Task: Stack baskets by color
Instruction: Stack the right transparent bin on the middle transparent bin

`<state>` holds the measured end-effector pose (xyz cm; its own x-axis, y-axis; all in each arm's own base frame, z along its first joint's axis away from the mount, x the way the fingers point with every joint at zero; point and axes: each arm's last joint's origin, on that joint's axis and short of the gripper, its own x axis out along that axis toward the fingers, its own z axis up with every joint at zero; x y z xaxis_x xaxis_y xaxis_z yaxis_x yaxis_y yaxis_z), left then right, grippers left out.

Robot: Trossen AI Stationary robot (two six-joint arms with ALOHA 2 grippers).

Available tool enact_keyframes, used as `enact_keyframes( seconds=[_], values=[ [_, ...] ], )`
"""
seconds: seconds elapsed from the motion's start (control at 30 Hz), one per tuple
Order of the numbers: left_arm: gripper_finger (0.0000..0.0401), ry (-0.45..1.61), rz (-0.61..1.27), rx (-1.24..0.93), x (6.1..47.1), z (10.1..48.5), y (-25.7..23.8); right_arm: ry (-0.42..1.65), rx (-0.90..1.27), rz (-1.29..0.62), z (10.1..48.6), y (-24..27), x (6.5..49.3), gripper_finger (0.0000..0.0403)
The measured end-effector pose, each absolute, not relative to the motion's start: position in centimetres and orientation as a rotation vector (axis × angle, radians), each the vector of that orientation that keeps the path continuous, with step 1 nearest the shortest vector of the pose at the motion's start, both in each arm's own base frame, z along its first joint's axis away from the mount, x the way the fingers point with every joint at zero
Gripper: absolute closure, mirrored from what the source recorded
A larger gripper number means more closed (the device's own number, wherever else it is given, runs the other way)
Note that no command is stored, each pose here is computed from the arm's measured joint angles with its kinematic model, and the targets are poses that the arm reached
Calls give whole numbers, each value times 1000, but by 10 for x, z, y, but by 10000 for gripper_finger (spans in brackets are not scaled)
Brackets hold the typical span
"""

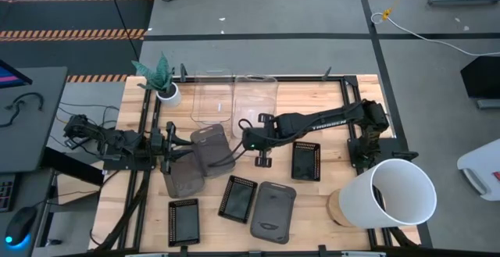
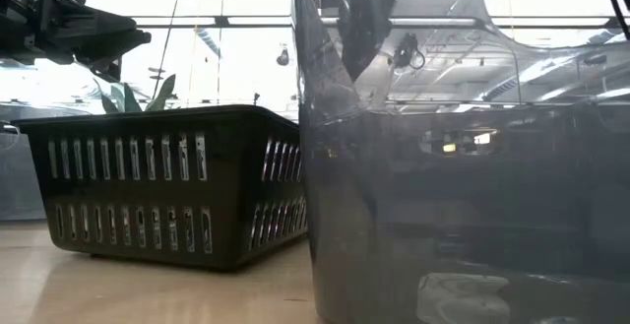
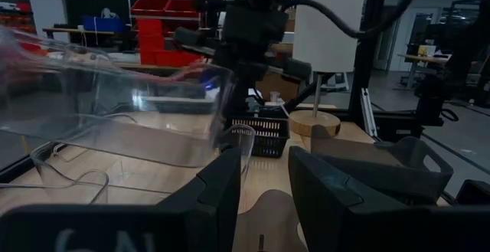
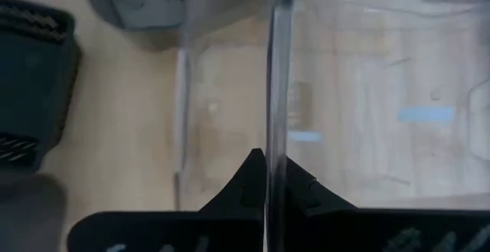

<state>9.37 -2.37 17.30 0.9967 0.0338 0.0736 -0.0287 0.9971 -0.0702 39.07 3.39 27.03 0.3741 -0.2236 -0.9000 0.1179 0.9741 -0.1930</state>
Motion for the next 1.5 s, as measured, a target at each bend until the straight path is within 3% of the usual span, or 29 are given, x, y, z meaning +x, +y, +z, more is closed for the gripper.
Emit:
enact_keyframes(
  seconds=[0.63, 1.5],
  values=[
    [282, -75, 32, -69, 94, 173, -24, 1188, 78, -189, 261, 56, 386, 396],
    [282, -75, 32, -69, 94, 173, -24, 1306, 150, -189, 257, 55, 376, 387]
  ],
)
